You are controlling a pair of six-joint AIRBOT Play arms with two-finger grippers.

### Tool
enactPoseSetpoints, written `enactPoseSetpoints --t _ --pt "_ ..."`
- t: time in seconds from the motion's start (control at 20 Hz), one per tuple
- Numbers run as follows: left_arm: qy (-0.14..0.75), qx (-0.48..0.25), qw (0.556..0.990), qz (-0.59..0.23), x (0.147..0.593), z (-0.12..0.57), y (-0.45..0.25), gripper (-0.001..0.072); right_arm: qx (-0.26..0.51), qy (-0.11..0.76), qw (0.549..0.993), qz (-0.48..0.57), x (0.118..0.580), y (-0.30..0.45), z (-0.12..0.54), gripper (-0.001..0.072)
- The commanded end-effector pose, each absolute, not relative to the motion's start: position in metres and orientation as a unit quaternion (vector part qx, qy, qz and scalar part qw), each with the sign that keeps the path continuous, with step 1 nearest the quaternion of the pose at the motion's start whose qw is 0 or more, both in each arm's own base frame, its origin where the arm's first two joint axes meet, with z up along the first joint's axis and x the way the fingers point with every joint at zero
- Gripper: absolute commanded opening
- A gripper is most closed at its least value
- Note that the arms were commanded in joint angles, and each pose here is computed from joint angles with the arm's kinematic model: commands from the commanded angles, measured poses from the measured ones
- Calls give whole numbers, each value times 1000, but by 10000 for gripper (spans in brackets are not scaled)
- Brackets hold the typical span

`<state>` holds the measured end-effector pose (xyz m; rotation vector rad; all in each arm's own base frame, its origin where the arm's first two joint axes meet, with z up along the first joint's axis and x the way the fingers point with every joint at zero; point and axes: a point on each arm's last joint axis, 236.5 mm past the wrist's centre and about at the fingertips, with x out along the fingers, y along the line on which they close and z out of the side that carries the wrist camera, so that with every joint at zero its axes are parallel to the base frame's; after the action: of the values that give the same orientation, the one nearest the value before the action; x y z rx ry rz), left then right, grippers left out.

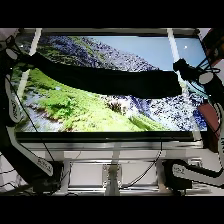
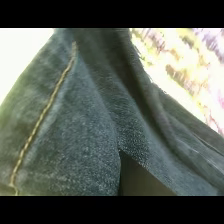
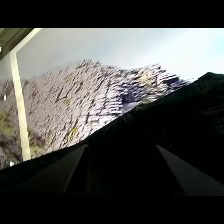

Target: Fold the clothes and pants, and hang the long-sleeved shirts on hangers.

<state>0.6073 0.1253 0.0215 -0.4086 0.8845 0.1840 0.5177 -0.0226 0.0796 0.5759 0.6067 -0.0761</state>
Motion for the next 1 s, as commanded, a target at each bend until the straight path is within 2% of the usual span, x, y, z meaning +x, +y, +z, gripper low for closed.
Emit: enactPoseSetpoints --t 0.0,0.1,0.15,0.2,0.4,0.55,0.75,0.95 --pt "461 -139 872 92 575 50 123 27 220 312 923 50 517 45 106 262" --pt "467 -114 873 84 558 63 116 27 209 293 930 82 521 79 124 180" --pt "472 -101 872 77 545 63 112 27 204 283 932 94 523 92 131 87" --pt "476 -85 873 68 528 60 108 27 202 277 934 102 523 102 136 44" --pt "436 -90 890 96 453 56 112 27 197 281 931 128 518 130 138 26" --pt "449 -77 885 93 405 41 104 28 190 299 920 167 512 182 121 25" --pt "443 -117 885 77 403 41 87 28 206 392 863 244 484 298 56 25" --pt "377 -120 918 21 421 79 64 28 165 444 820 323 447 406 14 24"
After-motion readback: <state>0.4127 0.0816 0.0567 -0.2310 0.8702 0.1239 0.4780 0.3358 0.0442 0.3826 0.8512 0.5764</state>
